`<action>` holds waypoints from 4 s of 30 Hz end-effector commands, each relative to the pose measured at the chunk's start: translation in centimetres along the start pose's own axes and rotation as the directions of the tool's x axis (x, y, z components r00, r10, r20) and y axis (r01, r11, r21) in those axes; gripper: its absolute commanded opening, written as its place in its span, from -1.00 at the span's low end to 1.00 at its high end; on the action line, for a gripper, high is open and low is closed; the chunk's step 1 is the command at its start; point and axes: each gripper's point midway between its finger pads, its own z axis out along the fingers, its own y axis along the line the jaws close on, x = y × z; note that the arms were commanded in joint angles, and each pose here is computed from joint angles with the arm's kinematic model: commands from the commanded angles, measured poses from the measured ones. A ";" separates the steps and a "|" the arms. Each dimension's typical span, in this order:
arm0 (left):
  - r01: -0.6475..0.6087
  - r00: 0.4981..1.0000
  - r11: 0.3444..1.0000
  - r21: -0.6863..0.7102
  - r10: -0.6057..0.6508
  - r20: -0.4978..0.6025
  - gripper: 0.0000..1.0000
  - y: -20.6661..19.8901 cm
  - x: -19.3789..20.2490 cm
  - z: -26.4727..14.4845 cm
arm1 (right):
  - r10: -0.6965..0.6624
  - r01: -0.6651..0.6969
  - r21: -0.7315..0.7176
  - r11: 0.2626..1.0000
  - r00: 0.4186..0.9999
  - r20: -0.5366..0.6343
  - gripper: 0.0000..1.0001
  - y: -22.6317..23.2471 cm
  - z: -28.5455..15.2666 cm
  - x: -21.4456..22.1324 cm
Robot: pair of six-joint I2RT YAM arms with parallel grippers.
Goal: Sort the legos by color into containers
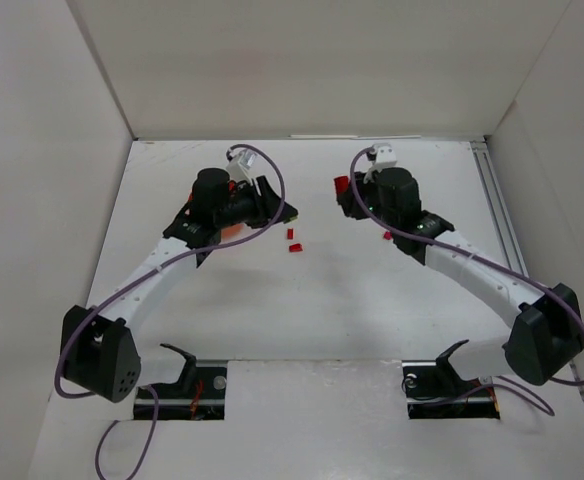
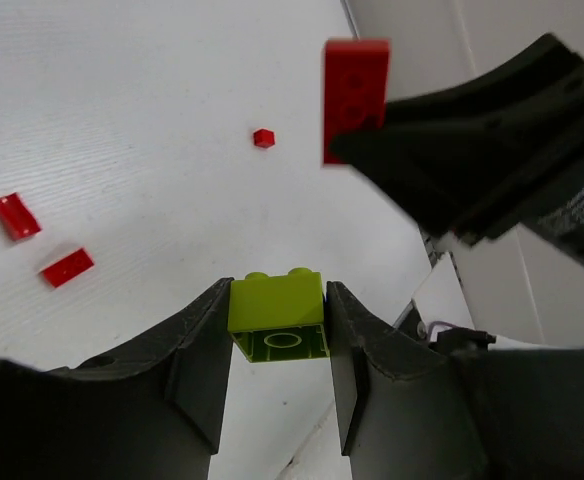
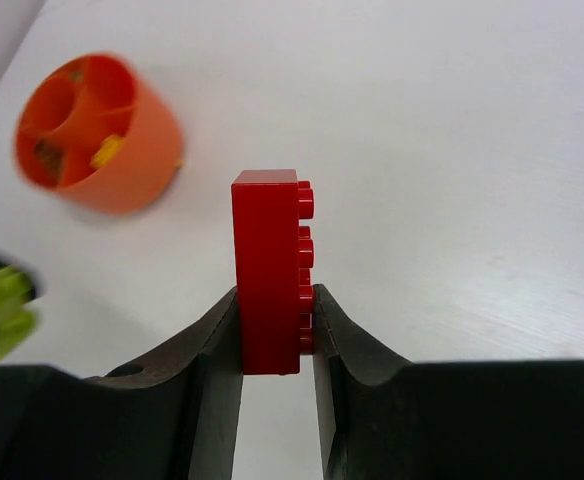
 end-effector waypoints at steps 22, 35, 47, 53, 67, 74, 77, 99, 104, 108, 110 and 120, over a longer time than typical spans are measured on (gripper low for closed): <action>0.247 0.924 0.631 -0.735 0.075 0.374 -1.00 20.2 -14.0 -7.9 | -0.150 0.151 0.081 0.985 0.989 -0.008 -0.94 -7.0 -0.6 -1.2; 0.225 0.939 0.620 -0.751 0.067 0.337 -0.45 21.7 -13.5 -6.8 | -0.167 0.167 0.086 0.982 0.986 -0.010 -0.94 -8.1 -0.3 -2.0; 0.204 0.944 0.628 -0.751 0.078 0.321 0.17 21.5 -13.5 -6.7 | -0.254 0.254 0.007 0.967 0.967 0.002 -0.92 -6.9 -0.8 -2.6; -0.029 0.955 0.883 -0.469 0.163 0.249 0.61 13.4 -14.3 -4.4 | -0.456 0.448 -0.532 0.718 0.881 0.127 -0.92 1.5 -2.2 -0.3; -0.640 0.754 0.705 0.306 0.653 0.072 1.00 -3.8 -2.0 -0.2 | -0.424 0.306 -0.899 0.313 0.892 0.155 -0.88 9.1 -4.9 2.4; -0.709 0.677 0.583 0.398 0.721 0.150 0.94 -5.3 -0.6 -1.7 | -0.394 0.264 -0.931 0.253 0.907 0.150 -0.88 9.9 -5.5 2.0; -0.715 0.659 0.543 0.441 0.734 0.165 0.81 -5.7 0.3 -2.2 | -0.390 0.251 -0.935 0.248 0.910 0.141 -0.88 9.9 -5.5 2.0; -0.695 0.653 0.479 0.536 0.733 0.192 -1.00 -7.0 1.3 -2.9 | -0.381 0.292 -0.885 0.363 0.913 0.145 -0.87 9.9 -3.0 -0.9; -0.704 0.666 0.529 0.474 0.722 0.184 -1.00 -6.6 0.3 -2.5 | -0.369 0.263 -0.876 0.405 0.923 0.107 -0.57 9.3 -2.0 -1.0; -0.705 0.696 0.602 0.375 0.687 0.207 -1.00 -5.6 -2.5 -2.4 | -0.353 0.237 -0.857 0.457 0.933 0.070 -0.03 8.4 -1.0 -1.4; -0.692 0.720 0.651 0.312 0.656 0.227 -1.00 -4.9 -4.5 -3.0 | -0.338 0.215 -0.831 0.514 0.941 0.034 0.11 7.6 -0.4 -1.6; -0.565 0.813 0.819 0.097 0.532 0.238 -1.00 0.7 -10.2 -4.6 | -0.258 0.157 -0.718 0.678 0.966 -0.033 0.41 3.5 1.7 -3.2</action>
